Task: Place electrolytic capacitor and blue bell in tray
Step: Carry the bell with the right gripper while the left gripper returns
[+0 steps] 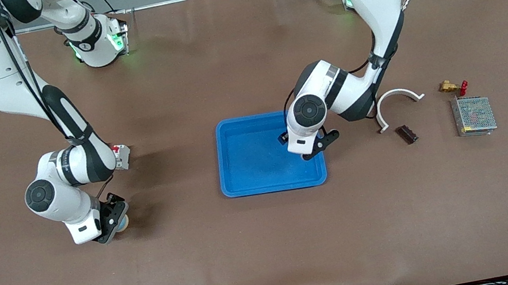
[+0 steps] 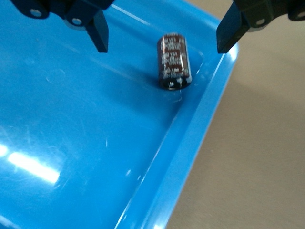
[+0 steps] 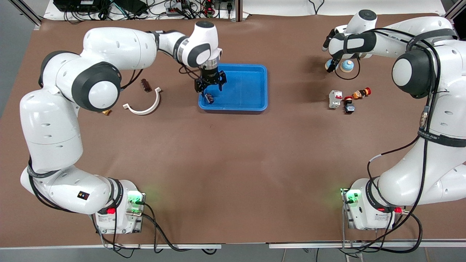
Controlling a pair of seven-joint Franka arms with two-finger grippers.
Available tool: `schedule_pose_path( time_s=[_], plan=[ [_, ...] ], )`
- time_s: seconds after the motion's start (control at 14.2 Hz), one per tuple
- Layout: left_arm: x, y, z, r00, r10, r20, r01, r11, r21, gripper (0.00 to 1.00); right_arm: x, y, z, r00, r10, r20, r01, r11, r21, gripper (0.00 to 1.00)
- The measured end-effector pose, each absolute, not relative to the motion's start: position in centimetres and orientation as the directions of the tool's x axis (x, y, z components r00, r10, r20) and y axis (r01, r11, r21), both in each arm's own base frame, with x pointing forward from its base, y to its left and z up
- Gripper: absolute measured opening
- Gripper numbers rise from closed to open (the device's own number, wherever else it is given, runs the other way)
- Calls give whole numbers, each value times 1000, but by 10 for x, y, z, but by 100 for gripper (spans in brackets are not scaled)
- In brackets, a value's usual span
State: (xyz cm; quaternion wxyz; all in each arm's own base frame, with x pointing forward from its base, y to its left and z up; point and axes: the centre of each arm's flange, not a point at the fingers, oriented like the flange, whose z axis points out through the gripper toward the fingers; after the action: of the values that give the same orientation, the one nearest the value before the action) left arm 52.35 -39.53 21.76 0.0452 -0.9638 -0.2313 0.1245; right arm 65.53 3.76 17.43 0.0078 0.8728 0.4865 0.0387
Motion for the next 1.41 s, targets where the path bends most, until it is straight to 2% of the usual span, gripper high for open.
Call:
schedule_pose_path(
  time_s=[0.07, 0.42, 0.78, 1.13, 1.41],
  plan=[
    [529, -396, 233, 861, 459, -219, 434, -888, -153, 100, 656, 36, 175, 533, 843, 68, 842, -537, 49, 66],
    [567, -377, 305, 847, 497, -187, 472, -866, -163, 100, 661, 39, 183, 577, 812, 84, 816, -578, -20, 65],
    [613, -283, 357, 853, 492, -176, 473, -870, -142, 100, 676, 55, 208, 629, 774, 73, 777, -624, -85, 65],
    [639, -200, 364, 907, 357, -222, 340, -934, -111, 100, 683, 135, 258, 749, 660, 60, 662, -740, -118, 65],
    [652, -120, 349, 915, 329, -234, 302, -942, -144, 100, 662, 211, 286, 852, 522, 28, 521, -843, -136, 65]
  ],
)
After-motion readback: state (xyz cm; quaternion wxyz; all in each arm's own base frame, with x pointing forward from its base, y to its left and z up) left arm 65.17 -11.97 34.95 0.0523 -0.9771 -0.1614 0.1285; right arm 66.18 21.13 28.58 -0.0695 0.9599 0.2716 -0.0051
